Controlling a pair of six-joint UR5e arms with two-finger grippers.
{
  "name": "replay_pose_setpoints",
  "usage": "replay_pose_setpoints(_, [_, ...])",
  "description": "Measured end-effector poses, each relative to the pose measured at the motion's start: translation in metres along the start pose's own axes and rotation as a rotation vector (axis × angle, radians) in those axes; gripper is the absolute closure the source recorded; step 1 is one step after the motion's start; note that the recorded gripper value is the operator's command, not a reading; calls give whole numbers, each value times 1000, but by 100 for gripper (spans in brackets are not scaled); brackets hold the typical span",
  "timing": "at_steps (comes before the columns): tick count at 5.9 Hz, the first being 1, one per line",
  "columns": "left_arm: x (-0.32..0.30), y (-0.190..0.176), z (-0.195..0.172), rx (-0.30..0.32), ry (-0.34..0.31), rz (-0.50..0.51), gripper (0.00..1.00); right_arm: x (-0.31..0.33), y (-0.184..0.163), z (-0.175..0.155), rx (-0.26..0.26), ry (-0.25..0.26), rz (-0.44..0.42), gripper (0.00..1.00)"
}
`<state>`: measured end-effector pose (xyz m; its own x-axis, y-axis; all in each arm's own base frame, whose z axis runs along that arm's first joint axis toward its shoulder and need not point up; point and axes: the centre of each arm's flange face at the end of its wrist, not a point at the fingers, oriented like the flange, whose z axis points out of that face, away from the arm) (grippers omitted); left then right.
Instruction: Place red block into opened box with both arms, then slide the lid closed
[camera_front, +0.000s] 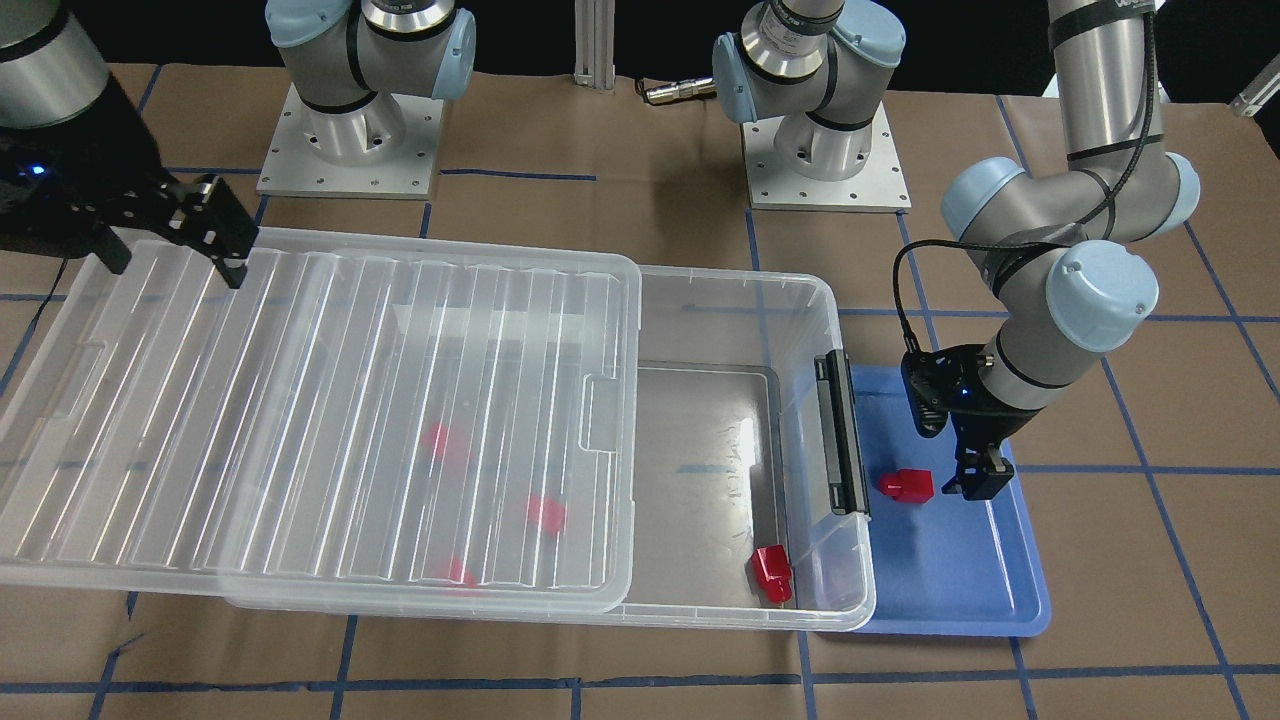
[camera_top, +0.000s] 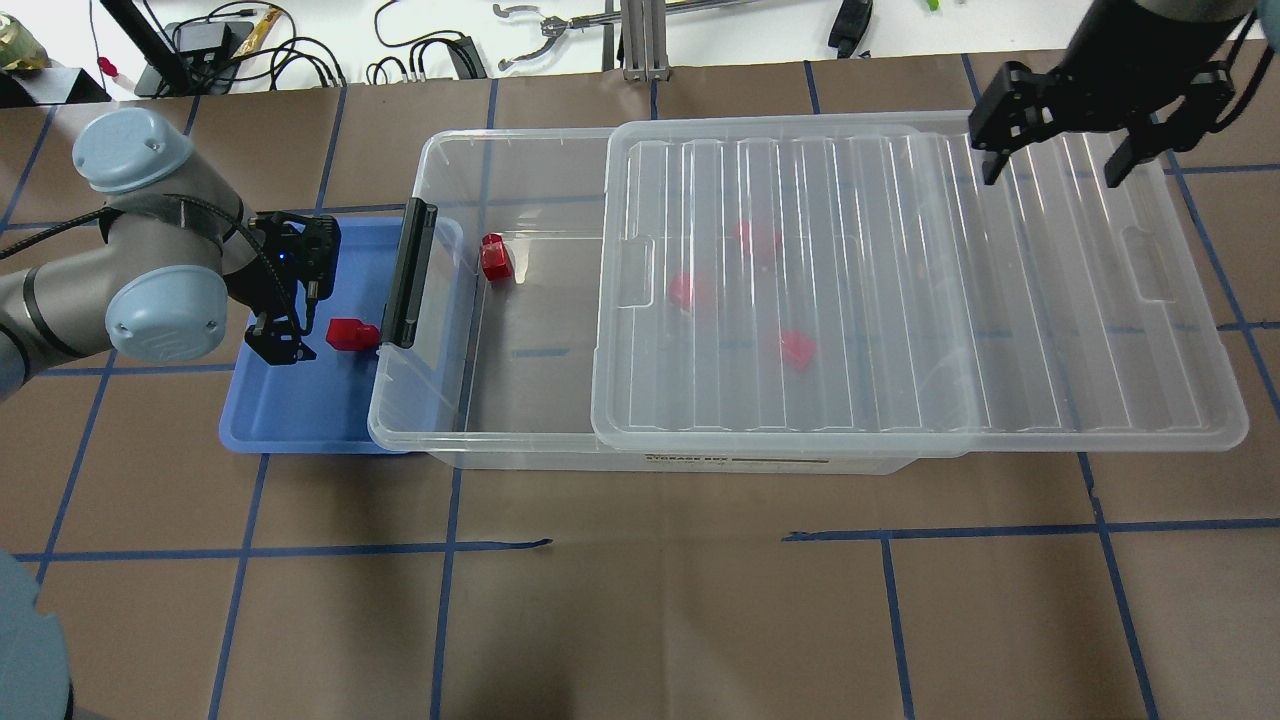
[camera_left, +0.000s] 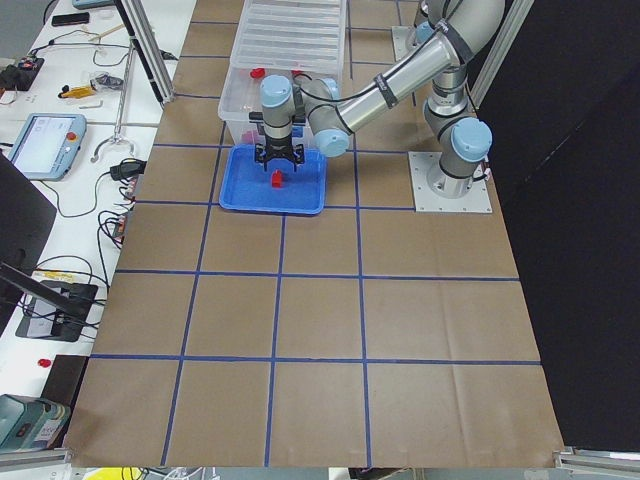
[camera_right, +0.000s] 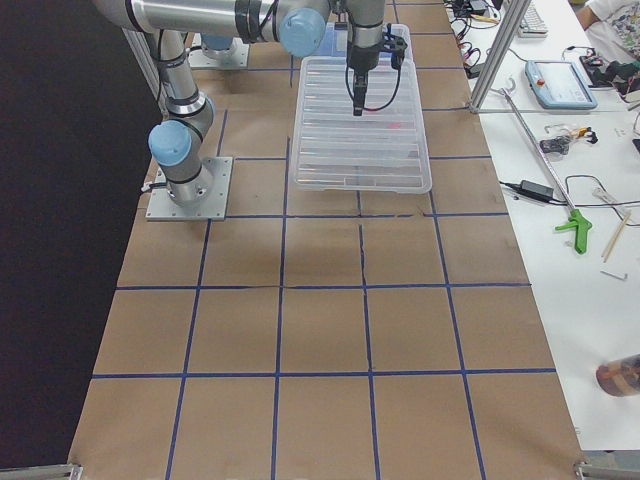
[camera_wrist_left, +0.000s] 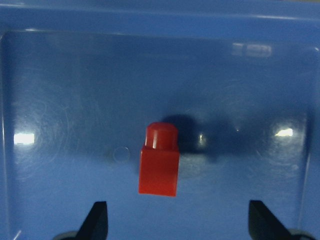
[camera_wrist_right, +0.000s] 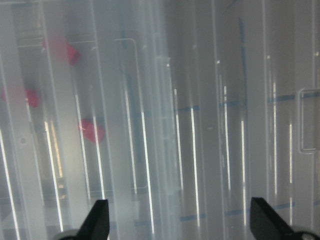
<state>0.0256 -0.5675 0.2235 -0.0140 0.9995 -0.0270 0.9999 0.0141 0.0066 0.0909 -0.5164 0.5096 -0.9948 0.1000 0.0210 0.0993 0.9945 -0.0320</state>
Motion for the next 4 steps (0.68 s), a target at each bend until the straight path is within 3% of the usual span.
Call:
replay_pose_setpoints(1, [-6, -2, 24, 13, 11, 7, 7, -24, 7, -3, -1, -17, -16, 0])
replay_pose_setpoints(3, [-8, -5, 46, 30, 34, 13, 68, -42, 13, -6, 3, -24, -38, 0])
replay_pose_setpoints(4, [-9, -5, 46, 30, 33, 15, 90, -49, 16, -8, 6, -25, -53, 0])
